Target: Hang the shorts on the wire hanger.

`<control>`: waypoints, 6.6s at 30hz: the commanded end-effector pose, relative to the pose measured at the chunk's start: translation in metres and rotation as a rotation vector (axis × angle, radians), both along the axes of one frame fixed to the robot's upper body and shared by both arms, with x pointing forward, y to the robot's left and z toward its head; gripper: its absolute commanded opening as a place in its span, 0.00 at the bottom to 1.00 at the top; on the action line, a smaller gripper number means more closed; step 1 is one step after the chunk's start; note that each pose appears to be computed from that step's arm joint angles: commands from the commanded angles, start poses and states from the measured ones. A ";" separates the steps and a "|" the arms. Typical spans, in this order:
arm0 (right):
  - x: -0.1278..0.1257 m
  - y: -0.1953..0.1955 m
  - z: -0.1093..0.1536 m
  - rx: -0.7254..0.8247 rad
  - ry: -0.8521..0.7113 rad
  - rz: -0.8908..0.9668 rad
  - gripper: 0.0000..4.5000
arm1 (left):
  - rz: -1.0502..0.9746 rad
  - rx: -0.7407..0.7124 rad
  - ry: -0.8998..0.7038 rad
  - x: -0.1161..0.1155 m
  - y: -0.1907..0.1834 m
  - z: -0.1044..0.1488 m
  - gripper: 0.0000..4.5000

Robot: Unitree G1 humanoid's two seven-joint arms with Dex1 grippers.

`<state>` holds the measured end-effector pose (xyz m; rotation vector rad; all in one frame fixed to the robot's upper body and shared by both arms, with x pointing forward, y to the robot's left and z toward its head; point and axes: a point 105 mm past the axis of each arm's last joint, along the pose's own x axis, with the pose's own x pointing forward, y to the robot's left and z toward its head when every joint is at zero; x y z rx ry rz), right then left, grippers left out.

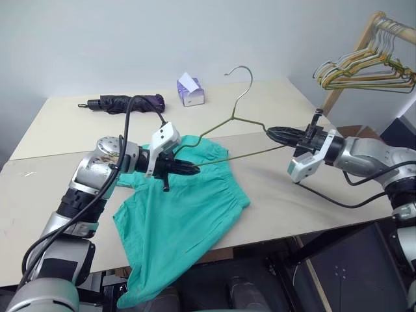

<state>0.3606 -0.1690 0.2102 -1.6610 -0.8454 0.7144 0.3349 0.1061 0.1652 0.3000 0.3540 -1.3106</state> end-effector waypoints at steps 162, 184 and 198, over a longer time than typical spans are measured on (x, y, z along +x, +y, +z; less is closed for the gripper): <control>0.005 -0.019 -0.084 0.531 1.483 -0.631 0.00 | -0.035 -0.153 -0.395 -0.032 0.047 0.043 0.99; -0.049 0.030 -0.035 0.140 1.258 -0.503 0.00 | -0.302 0.090 -0.510 0.004 0.036 0.047 0.99; -0.053 0.036 -0.021 0.137 1.295 -0.451 0.00 | -0.375 0.206 -0.535 0.022 0.021 0.020 0.61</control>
